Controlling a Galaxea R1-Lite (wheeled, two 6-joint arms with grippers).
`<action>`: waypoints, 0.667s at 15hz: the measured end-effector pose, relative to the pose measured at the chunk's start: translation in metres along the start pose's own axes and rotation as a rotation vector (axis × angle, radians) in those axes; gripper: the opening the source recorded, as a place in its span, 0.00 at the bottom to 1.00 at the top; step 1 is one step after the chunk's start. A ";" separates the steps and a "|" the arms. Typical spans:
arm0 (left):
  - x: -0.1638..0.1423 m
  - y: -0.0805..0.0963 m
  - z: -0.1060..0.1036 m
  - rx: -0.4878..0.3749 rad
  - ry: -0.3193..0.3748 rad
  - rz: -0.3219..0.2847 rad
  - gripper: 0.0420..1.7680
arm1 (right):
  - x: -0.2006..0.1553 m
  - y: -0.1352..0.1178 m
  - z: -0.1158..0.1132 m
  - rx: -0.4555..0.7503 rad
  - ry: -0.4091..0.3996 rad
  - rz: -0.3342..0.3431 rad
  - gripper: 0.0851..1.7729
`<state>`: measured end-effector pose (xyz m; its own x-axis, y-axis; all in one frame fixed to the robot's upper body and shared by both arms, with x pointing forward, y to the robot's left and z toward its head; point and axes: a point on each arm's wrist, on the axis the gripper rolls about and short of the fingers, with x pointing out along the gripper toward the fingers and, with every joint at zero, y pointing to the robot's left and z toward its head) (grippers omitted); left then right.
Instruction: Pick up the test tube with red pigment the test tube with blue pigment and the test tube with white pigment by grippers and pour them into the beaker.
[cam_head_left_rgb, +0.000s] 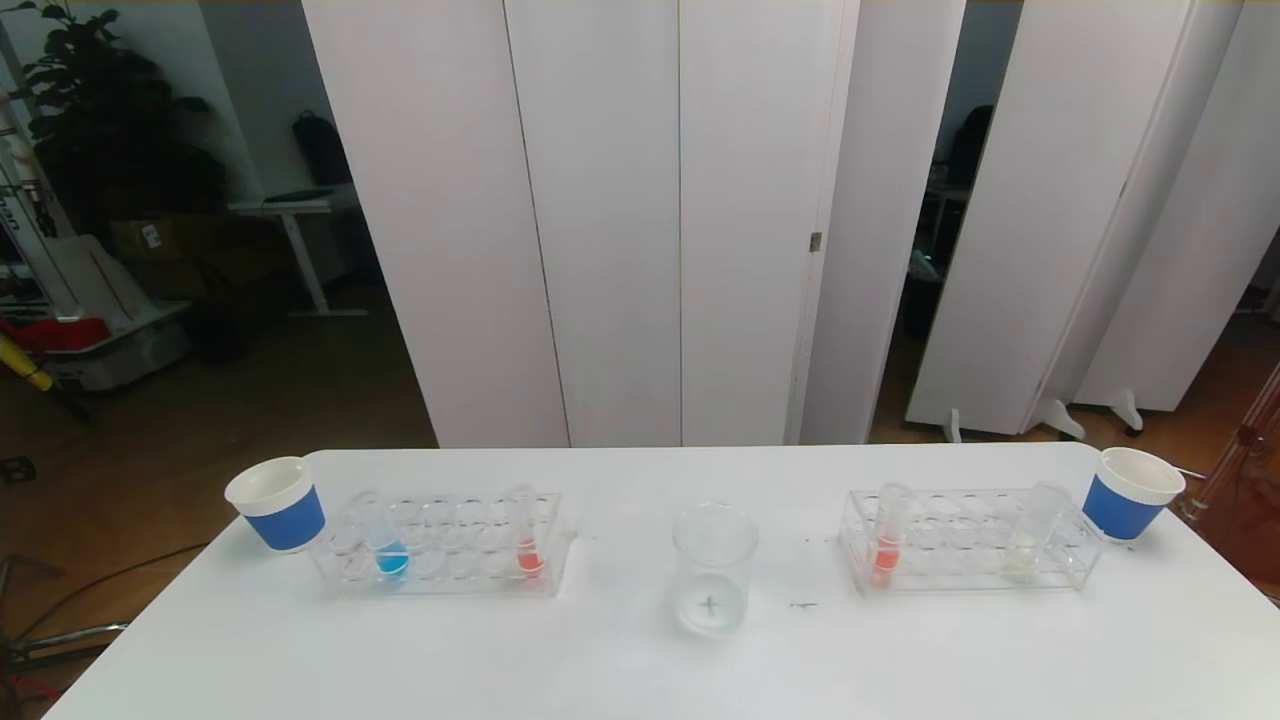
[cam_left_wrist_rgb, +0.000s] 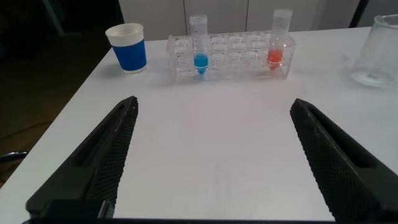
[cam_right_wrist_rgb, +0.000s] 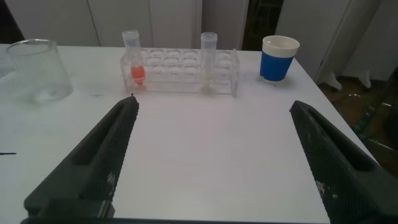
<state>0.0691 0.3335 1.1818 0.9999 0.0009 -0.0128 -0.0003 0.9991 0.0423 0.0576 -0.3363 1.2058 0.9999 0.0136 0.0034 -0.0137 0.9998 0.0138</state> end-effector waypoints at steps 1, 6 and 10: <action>0.000 0.000 0.000 0.000 0.000 0.000 0.99 | -0.001 0.000 0.005 -0.002 -0.012 0.000 0.98; 0.000 0.000 0.000 0.000 0.000 0.000 0.99 | -0.006 0.001 0.041 -0.004 -0.066 0.002 0.98; 0.000 0.000 0.000 0.000 0.000 0.000 0.99 | -0.003 0.001 0.076 -0.004 -0.083 0.001 0.98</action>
<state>0.0690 0.3335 1.1819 0.9999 0.0009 -0.0123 -0.0003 0.9991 0.0423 0.0544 -0.3363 1.2813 0.9962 0.0140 0.0863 -0.0149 0.9998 0.0097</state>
